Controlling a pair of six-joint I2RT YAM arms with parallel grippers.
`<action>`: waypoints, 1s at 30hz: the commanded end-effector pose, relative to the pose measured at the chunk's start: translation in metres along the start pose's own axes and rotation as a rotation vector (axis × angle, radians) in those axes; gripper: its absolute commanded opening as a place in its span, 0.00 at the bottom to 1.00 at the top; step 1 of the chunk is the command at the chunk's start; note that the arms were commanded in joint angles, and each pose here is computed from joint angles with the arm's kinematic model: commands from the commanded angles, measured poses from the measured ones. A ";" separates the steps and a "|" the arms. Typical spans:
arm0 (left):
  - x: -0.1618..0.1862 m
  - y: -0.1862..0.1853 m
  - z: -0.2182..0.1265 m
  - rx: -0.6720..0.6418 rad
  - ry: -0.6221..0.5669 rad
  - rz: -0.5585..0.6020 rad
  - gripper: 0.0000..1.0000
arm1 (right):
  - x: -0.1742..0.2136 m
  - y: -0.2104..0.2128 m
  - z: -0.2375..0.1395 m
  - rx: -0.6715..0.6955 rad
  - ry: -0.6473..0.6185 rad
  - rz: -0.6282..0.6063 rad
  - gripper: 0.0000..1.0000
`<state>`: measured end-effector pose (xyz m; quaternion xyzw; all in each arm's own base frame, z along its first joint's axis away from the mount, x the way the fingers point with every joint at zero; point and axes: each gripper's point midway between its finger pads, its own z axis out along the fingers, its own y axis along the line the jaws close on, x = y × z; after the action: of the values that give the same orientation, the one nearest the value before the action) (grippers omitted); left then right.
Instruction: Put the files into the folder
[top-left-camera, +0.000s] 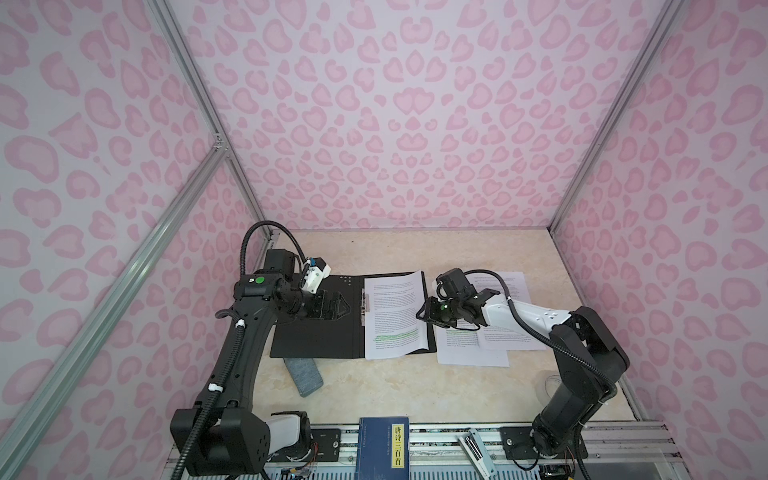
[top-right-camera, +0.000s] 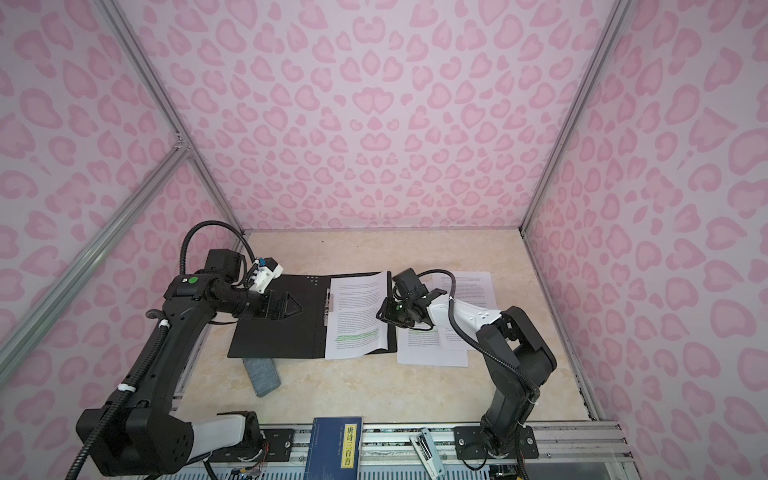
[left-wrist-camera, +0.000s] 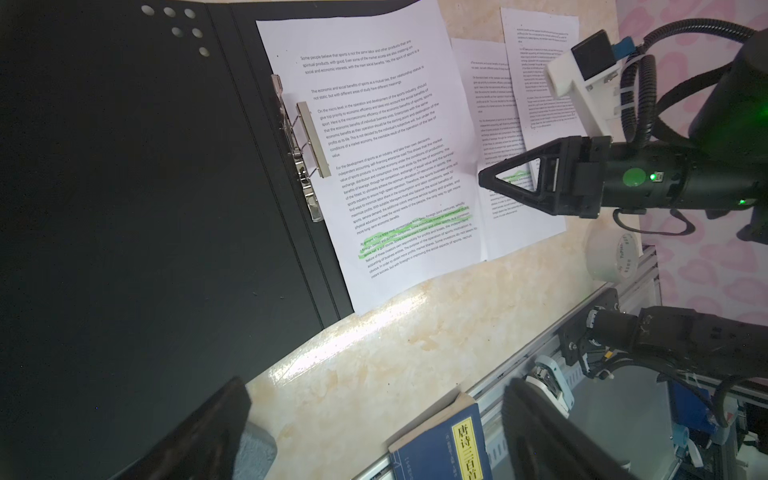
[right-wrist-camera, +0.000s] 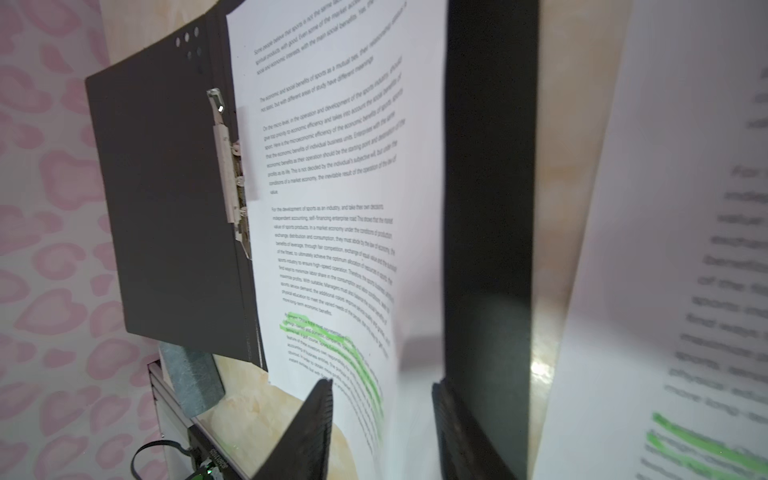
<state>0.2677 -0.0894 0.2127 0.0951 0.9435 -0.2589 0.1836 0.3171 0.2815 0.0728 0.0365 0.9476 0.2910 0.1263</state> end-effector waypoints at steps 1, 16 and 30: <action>-0.001 -0.003 0.001 0.022 -0.001 0.007 0.98 | 0.010 -0.027 0.001 0.145 0.026 -0.046 0.43; 0.000 -0.002 0.002 0.018 0.004 0.008 0.98 | 0.030 -0.022 0.010 0.224 0.033 -0.144 0.08; 0.002 -0.001 0.004 0.020 0.015 0.006 0.98 | 0.038 -0.031 0.030 0.222 0.070 -0.143 0.05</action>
<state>0.2682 -0.0897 0.2081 0.0950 0.9445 -0.2603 0.1763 0.2859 0.2753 0.0267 -0.0228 0.9786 0.1748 0.1065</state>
